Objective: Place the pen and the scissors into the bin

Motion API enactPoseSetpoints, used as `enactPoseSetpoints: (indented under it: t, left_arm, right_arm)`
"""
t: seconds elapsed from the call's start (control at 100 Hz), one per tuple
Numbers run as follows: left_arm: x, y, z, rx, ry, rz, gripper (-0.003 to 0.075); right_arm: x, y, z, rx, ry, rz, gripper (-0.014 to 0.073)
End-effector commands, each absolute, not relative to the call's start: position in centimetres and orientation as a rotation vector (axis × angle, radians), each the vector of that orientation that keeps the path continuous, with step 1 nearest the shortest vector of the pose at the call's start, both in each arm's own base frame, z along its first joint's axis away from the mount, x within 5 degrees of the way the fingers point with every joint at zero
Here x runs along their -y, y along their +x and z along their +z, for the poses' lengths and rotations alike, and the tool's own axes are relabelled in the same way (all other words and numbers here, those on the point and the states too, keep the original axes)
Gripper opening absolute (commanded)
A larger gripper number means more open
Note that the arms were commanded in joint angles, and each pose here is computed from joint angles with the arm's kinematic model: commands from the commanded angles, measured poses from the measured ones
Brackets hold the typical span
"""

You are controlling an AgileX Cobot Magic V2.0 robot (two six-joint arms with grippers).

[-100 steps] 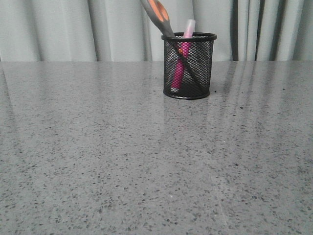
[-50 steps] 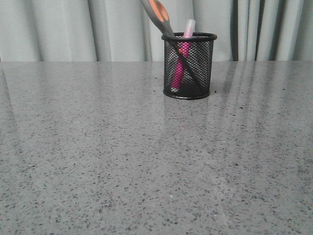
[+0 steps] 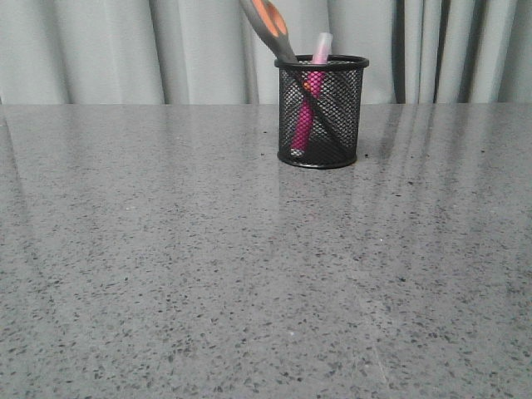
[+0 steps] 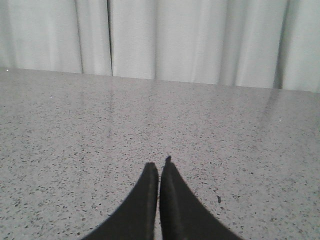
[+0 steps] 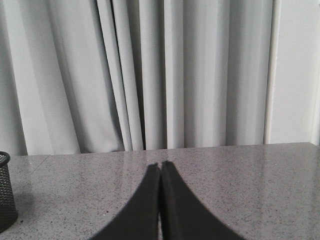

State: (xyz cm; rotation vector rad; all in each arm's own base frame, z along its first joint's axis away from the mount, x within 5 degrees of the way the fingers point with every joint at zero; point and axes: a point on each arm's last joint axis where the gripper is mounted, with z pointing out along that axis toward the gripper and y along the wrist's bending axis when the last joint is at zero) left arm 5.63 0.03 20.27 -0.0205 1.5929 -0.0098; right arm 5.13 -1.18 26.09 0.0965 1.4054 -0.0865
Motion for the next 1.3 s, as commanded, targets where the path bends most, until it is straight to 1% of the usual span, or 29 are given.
enactPoseSetpoints:
  t: [0.0,0.04,0.05,0.06,0.07,0.08,0.09,0.11,0.12,0.13,0.14,0.15,0.16,0.18,0.19,0.2,0.21,0.22,0.23,0.28,0.33,0.38,0.43,0.53,0.6,0.82,0.85,0.94,1.29]
  left_arm:
    - [-0.1,5.6,19.6,-1.535,-0.037,-0.021,-0.0019]
    - [-0.1,5.6,19.6,-1.535,-0.037,-0.021,-0.0019]
    - [-0.1,5.6,19.6,-1.535,-0.037,-0.021,-0.0019]
    - [-0.1,5.6,19.6,-1.535,-0.037,-0.021,-0.0019]
    - [-0.1,5.6,19.6,-1.535,-0.037,-0.021,-0.0019]
    - [-0.1,5.6,19.6,-1.535,-0.037,-0.021,-0.0019]
    - [-0.1,5.6,19.6,-1.535,-0.037,-0.021,-0.0019]
    - [-0.1,5.6,19.6,-1.535,-0.037,-0.021,-0.0019]
    - [-0.1,5.6,19.6,-1.535,-0.037,-0.021,-0.0019]
    - [-0.1,5.6,19.6,-1.535,-0.037,-0.021,-0.0019]
    - [-0.1,5.6,19.6,-1.535,-0.037,-0.021,-0.0019]
    - [-0.1,5.6,19.6,-1.535,-0.037,-0.021,-0.0019]
    - [-0.1,5.6,19.6,-1.535,-0.037,-0.021,-0.0019]
    - [-0.1,5.6,19.6,-1.535,-0.037,-0.021,-0.0019]
    - [-0.1,5.6,19.6,-1.535,-0.037,-0.021,-0.0019]
    - [-0.1,5.6,19.6,-1.535,-0.037,-0.021,-0.0019]
    - [-0.1,5.6,19.6,-1.535,-0.037,-0.021,-0.0019]
    - [-0.1,5.6,19.6,-1.535,-0.037,-0.021,-0.0019]
    - [-0.1,5.6,19.6,-1.535,-0.037,-0.021,-0.0019]
    - [-0.1,5.6,19.6,-1.535,-0.037,-0.021,-0.0019]
    - [-0.1,5.6,19.6,-1.535,-0.037,-0.021,-0.0019]
    - [-0.1,5.6,19.6,-1.535,-0.037,-0.021,-0.0019]
    - [-0.1,5.6,19.6,-1.535,-0.037,-0.021,-0.0019]
    - [-0.1,5.6,19.6,-1.535,-0.037,-0.021,-0.0019]
    - [-0.1,5.6,19.6,-1.535,-0.037,-0.021,-0.0019]
    - [-0.1,5.6,19.6,-1.535,-0.037,-0.021,-0.0019]
    - [-0.1,5.6,19.6,-1.535,-0.037,-0.021,-0.0019]
    - [-0.1,5.6,19.6,-1.535,-0.037,-0.021,-0.0019]
    - [-0.1,5.6,19.6,-1.535,-0.037,-0.021,-0.0019]
  right_arm:
    - [1.0,5.0,27.1,-1.369,0.076,-0.086,-0.0076]
    - [1.0,4.9,27.3,-1.350,0.059,-0.107,-0.0076]
    - [1.0,4.9,27.3,-1.344,0.082,-0.078,-0.0076]
    - [1.0,4.9,27.4,-1.336,0.056,-0.108,-0.0076]
    - [1.0,4.9,27.4,-1.330,0.082,-0.073,-0.0076]
    - [1.0,4.9,27.5,-1.321,0.053,-0.105,-0.0076]
    - [1.0,4.9,27.6,-1.314,0.080,-0.068,-0.0076]
    - [0.9,4.8,27.7,-1.302,0.040,-0.103,-0.0076]
    - [0.8,4.8,27.7,-1.296,0.064,-0.063,-0.0076]
    - [0.8,4.8,27.8,-1.289,0.030,-0.097,-0.0076]
    - [0.7,4.8,27.8,-1.284,0.054,-0.057,-0.0076]
    - [0.7,4.8,27.9,-1.279,0.020,-0.087,-0.0076]
    - [0.6,4.8,27.9,-1.277,0.043,-0.047,-0.0076]
    - [0.5,4.8,27.9,-1.276,0.008,-0.069,-0.0076]
    - [0.4,4.8,27.9,-1.279,0.025,-0.033,-0.0076]
    - [0.4,4.9,27.9,-1.281,-0.002,-0.054,-0.0076]
    - [0.3,4.9,27.8,-1.287,0.016,-0.021,-0.0076]
    - [0.2,5.0,27.7,-1.298,-0.010,-0.035,-0.0076]
    - [0.2,5.0,27.7,-1.304,0.006,-0.005,-0.0076]
    - [-0.1,5.3,27.1,-1.382,-0.012,0.028,-0.0076]
    - [-0.3,5.7,26.0,-1.502,-0.016,0.055,-0.0076]
    - [-0.3,5.9,25.2,-1.591,-0.026,0.042,-0.0076]
    - [-0.3,6.0,24.6,-1.624,-0.045,0.015,-0.0076]
    - [-0.1,6.0,24.1,-1.560,-0.080,-0.047,-0.0076]
    - [0.0,5.9,23.6,-1.509,-0.064,-0.062,-0.0076]
    - [0.5,5.7,20.9,-1.453,0.005,-0.128,-0.0076]
    - [0.5,5.6,20.6,-1.484,0.007,-0.129,-0.0076]
    - [0.5,5.5,20.5,-1.496,0.003,-0.134,-0.0076]
    - [0.2,5.5,20.4,-1.505,-0.043,-0.094,-0.0076]
